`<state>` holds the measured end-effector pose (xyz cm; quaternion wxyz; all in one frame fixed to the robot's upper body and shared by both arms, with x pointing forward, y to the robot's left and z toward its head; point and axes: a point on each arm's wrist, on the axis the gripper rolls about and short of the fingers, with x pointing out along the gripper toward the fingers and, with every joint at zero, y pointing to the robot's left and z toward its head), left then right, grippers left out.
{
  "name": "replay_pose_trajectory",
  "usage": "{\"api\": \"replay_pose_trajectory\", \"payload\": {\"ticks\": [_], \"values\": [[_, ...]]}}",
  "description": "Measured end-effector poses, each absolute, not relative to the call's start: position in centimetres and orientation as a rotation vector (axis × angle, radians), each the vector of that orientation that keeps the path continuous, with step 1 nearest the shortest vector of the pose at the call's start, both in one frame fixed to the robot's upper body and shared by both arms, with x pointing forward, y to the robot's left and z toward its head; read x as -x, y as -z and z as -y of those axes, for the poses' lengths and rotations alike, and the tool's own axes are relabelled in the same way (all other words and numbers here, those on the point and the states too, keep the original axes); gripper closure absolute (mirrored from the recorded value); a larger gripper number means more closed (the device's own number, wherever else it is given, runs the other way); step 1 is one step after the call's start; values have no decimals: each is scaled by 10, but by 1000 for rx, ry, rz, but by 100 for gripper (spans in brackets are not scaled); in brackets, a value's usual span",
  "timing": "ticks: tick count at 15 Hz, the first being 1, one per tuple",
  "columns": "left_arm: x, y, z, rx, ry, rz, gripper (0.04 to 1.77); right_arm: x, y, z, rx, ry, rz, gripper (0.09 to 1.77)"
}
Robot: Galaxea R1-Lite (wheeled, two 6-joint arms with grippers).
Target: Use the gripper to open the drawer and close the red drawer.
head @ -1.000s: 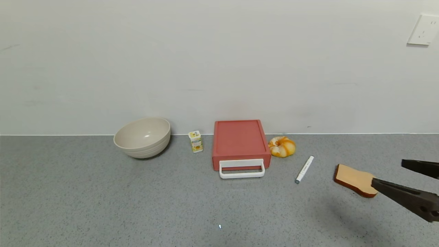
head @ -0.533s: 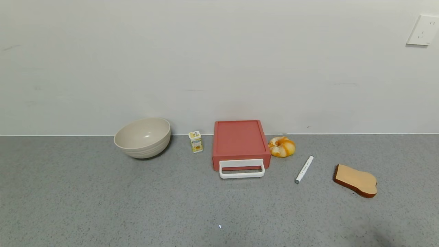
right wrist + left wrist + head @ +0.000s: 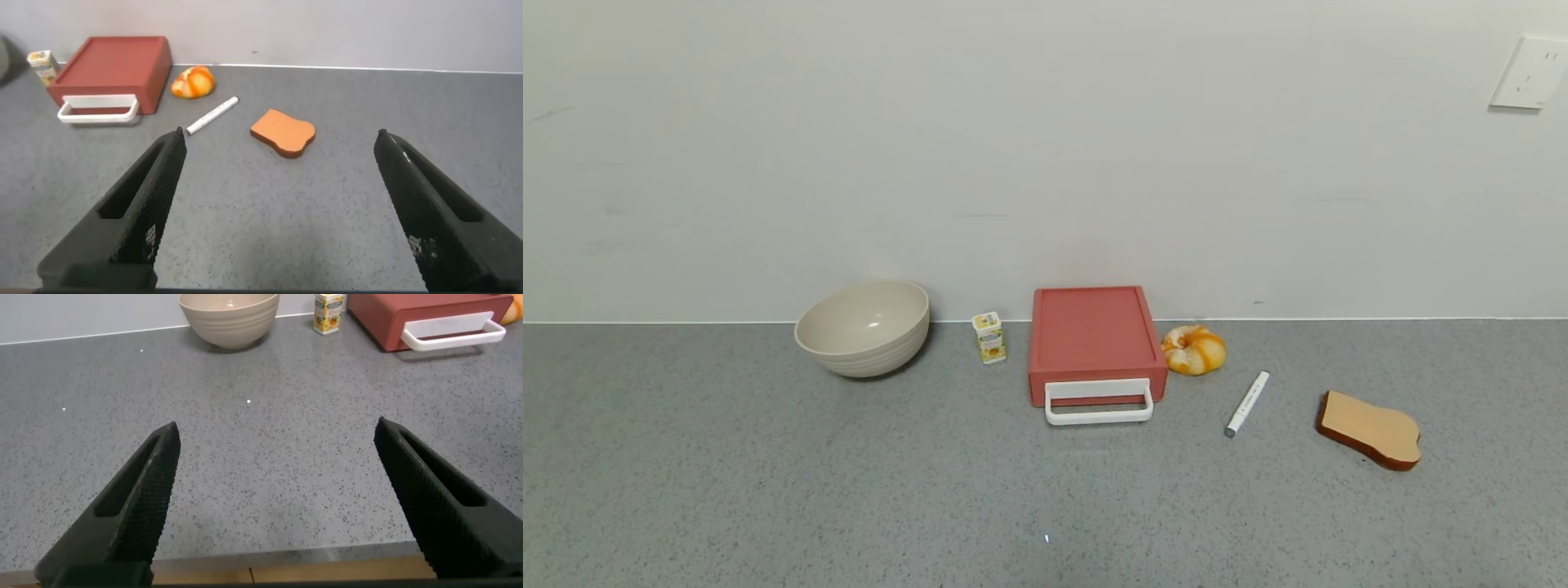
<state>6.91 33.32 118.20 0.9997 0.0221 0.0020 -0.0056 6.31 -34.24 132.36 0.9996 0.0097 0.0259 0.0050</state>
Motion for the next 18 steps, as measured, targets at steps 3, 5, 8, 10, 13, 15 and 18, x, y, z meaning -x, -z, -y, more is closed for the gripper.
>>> {"api": "replay_pose_trajectory", "payload": {"ticks": [3, 5, 8, 10, 13, 15, 18], "values": [[-69, -1182, -333, -44, 11, -3, 9, -57, -1312, 343, -97, 3, -16, 16], [-69, -1182, -333, -44, 11, -3, 9, -54, -1312, 343, -98, 29, 3, 16], [-69, -1182, -333, -43, 10, -3, 9, -49, -1311, 338, -83, 77, 29, 16], [-69, -1182, -333, -42, 10, -3, 9, -45, -1304, 336, -79, 44, 39, 16], [-69, -1182, -333, -41, 10, -3, 9, -41, -1284, 335, -63, -6, 41, 16], [-69, -1182, -333, -41, 10, -3, 9, -42, -1265, 335, -9, -18, 41, 16], [-69, -1182, -333, -41, 10, -3, 9, -49, -1237, 335, 53, -23, 57, 16]]}}
